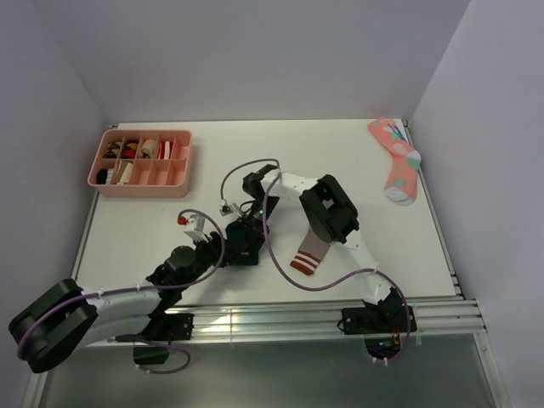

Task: Roll the socks
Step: Roll the sock at the center of the board.

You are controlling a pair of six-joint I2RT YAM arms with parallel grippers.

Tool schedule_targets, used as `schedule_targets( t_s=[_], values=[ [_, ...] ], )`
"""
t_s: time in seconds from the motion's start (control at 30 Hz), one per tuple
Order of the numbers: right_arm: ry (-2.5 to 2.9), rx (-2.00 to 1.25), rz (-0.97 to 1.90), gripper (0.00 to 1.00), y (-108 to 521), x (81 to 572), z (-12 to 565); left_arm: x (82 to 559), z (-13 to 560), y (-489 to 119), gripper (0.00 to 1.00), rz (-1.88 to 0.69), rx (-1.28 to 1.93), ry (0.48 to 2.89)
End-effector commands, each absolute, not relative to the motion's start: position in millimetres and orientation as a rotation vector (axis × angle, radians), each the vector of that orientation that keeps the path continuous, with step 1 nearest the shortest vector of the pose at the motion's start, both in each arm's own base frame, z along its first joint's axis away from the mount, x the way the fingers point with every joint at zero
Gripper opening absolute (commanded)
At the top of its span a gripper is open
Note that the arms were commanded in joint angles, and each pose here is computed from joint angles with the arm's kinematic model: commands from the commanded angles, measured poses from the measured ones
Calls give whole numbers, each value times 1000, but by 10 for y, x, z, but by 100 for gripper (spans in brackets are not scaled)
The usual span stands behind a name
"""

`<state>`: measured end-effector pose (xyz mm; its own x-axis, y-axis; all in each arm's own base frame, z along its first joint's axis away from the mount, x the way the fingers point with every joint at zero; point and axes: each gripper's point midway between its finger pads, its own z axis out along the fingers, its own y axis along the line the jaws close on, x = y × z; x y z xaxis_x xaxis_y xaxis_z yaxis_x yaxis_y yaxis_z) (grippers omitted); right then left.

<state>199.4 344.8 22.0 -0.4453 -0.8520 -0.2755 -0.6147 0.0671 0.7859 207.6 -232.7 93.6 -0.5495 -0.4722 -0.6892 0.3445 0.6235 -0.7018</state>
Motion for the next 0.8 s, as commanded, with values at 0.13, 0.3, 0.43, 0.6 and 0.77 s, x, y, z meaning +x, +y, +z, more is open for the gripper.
schedule_targets(
  t_s=[0.13, 0.3, 0.43, 0.6, 0.77],
  values=[
    [-2127, 1583, -1247, 27, 3385, 2160, 26, 1755, 115, -1867, 53, -871, -193, 2078],
    [-2104, 1564, -1262, 27, 3383, 2128, 53, 1750, 84, -1861, 53, -852, -193, 2087],
    [-2103, 1541, -1275, 27, 3373, 2119, 69, 1762, 34, -1862, 53, -820, -198, 2108],
    [-2117, 1517, -1290, 27, 3358, 2162, 97, 1767, -36, -1877, 52, -784, -196, 2138],
    [-2121, 1512, -1287, 27, 3343, 2165, 96, 1750, -45, -1869, 52, -778, -189, 2137]
  ],
)
